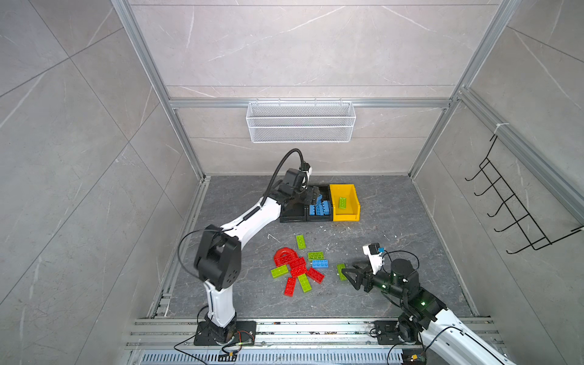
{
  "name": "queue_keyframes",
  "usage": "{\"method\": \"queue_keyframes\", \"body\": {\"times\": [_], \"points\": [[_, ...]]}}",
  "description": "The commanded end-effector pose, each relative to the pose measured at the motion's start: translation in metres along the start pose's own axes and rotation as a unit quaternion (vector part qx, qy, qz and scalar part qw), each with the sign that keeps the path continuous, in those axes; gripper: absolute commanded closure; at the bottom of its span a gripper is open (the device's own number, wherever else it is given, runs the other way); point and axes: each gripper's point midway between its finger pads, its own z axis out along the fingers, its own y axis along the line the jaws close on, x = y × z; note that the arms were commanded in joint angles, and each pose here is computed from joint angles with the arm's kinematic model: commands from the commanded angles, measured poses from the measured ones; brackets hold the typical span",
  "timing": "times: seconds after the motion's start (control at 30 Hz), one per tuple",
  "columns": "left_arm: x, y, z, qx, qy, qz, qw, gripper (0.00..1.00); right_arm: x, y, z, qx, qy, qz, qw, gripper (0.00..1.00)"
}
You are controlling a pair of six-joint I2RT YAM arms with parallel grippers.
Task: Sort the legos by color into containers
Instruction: 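Draw the left arm back while the right gripper reaches to a lime-green brick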
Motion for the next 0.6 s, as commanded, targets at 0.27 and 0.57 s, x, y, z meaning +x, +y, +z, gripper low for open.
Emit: {"method": "queue_keyframes", "body": {"times": [0.27,0.57], "points": [[0.059,0.058,-0.171,-0.120,-0.142,-0.071,0.980,0.14,-0.015,-0.019,0.011,0.081,0.032,-0.001,0.996,0.22],[0.108,0.094,-0.204,-0.190,-0.165,-0.080,0.964,0.05,-0.026,0.024,0.087,0.123,0.113,-0.094,0.981,0.23]]}}
